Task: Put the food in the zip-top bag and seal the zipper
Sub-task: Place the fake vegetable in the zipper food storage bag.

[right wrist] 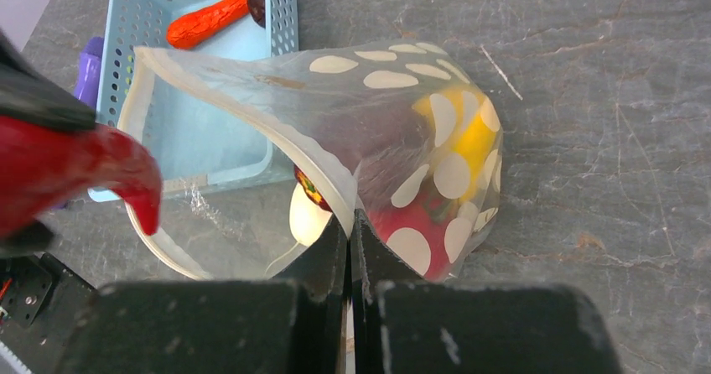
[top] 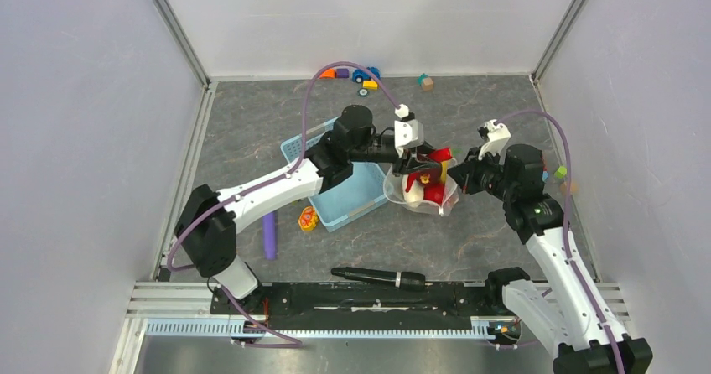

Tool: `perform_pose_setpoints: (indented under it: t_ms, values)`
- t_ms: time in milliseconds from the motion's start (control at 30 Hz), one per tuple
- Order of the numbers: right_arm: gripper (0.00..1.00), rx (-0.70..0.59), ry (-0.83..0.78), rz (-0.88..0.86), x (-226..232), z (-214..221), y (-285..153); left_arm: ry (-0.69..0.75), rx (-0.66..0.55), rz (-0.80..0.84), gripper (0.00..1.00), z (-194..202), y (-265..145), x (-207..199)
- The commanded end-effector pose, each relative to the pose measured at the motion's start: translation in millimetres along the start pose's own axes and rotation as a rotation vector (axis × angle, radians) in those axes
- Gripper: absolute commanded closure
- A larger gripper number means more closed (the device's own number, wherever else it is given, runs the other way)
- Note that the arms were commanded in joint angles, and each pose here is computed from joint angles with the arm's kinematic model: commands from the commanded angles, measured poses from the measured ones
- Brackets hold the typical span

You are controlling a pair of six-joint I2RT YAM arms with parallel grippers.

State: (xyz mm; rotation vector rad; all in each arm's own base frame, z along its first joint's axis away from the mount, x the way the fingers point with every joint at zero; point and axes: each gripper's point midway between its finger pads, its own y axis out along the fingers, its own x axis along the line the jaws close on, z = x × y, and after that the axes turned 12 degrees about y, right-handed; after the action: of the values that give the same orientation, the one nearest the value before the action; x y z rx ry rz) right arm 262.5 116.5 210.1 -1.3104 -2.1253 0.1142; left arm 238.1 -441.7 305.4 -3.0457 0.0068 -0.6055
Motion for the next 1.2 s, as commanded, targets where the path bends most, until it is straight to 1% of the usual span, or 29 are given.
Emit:
perform_pose_setpoints:
  t_ms: [0,167,267,333,533,667,800,1000,1167]
  values:
    - [1.0,0.017,0.013,-0.047,14.0,-10.1,-0.7,0.109,0.025,0.047,0.98,9.5,6.8,-0.9]
    - [1.0,0.03,0.013,-0.071,19.8,-13.3,-0.8,0.171,0.135,0.076,0.98,36.8,2.8,-2.8]
    - [1.0,0.023,0.006,-0.074,22.5,-17.9,-3.3,0.177,0.218,0.132,0.94,56.4,-1.0,-9.7]
    - [1.0,0.017,0.003,-0.078,25.1,-21.1,-5.1,0.163,0.259,0.156,0.95,67.4,-1.7,-12.5]
    - [1.0,0.003,-0.007,-0.083,29.3,-27.9,-9.9,0.175,0.324,0.162,0.96,88.2,-3.7,-12.6]
    - [1.0,-0.02,-0.017,-0.079,31.6,-35.4,-13.7,0.19,0.362,0.199,0.97,97.1,-7.9,-17.1]
    - [1.0,-0.032,-0.022,-0.07,31.6,-39.0,-16.0,0.191,0.422,0.209,0.97,110.0,-12.4,-17.3]
    - [0.99,-0.031,-0.021,-0.064,29.9,-37.7,-15.3,0.174,0.508,0.247,0.95,124.8,-16.6,-24.5]
    - [0.99,-0.043,-0.031,-0.082,34.5,-41.7,-17.9,0.185,0.539,0.24,0.91,126.4,-9.7,-28.3]
